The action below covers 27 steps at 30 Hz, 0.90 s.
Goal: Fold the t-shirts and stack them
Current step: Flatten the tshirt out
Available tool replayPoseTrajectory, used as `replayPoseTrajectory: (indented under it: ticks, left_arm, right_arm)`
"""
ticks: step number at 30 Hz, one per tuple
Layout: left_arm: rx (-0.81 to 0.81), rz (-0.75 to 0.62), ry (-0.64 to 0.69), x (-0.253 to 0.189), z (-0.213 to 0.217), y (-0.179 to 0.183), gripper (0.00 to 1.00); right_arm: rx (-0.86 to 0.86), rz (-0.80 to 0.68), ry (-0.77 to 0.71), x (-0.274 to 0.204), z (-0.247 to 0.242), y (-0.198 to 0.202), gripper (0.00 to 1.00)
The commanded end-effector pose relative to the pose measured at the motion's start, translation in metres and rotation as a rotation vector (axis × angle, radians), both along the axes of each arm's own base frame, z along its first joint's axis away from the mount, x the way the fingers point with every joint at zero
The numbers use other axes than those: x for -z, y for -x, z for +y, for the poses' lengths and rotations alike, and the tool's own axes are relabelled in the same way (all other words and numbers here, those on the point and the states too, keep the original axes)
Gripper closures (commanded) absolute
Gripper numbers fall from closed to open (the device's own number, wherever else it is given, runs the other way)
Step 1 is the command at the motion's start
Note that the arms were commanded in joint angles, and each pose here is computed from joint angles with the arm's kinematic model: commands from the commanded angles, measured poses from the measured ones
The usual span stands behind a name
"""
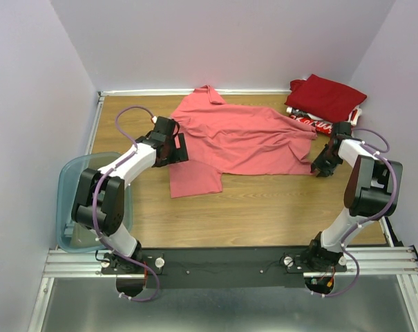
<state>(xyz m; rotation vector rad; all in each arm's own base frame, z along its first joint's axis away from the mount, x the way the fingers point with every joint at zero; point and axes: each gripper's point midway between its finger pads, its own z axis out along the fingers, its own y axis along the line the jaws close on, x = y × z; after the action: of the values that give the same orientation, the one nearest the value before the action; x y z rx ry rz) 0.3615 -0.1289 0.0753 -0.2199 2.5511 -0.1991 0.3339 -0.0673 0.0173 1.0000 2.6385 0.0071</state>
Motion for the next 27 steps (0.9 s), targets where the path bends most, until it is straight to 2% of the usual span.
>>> replayPoseTrajectory:
  ticks: [1, 3, 8, 15, 19, 27]
  left_arm:
    - [-0.017, -0.018, -0.042, -0.008, 0.01, 0.01, 0.02]
    - [-0.015, 0.0, -0.068, -0.005, 0.014, 0.017, 0.02]
    - [0.01, 0.028, -0.083, -0.005, 0.012, 0.034, 0.02]
    - [0.039, 0.088, -0.059, 0.002, -0.006, 0.071, 0.02]
    - [0.01, 0.148, -0.036, 0.022, -0.003, 0.095, 0.1]
    - [-0.01, 0.165, 0.007, 0.032, -0.005, 0.107, 0.26]
  right_arm:
    - [0.017, 0.033, 0.02, 0.016, -0.007, 0.006, 0.75]
    - [0.016, 0.033, 0.022, 0.017, -0.008, 0.005, 0.8]
    - [0.015, 0.037, 0.023, 0.018, -0.008, 0.003, 0.86]
    - [0.017, 0.031, 0.021, 0.016, -0.008, 0.002, 0.87]
    - [0.015, 0.027, 0.011, 0.016, -0.006, 0.002, 0.88]
    - [-0.002, 0.023, 0.018, 0.013, -0.006, 0.003, 0.88]
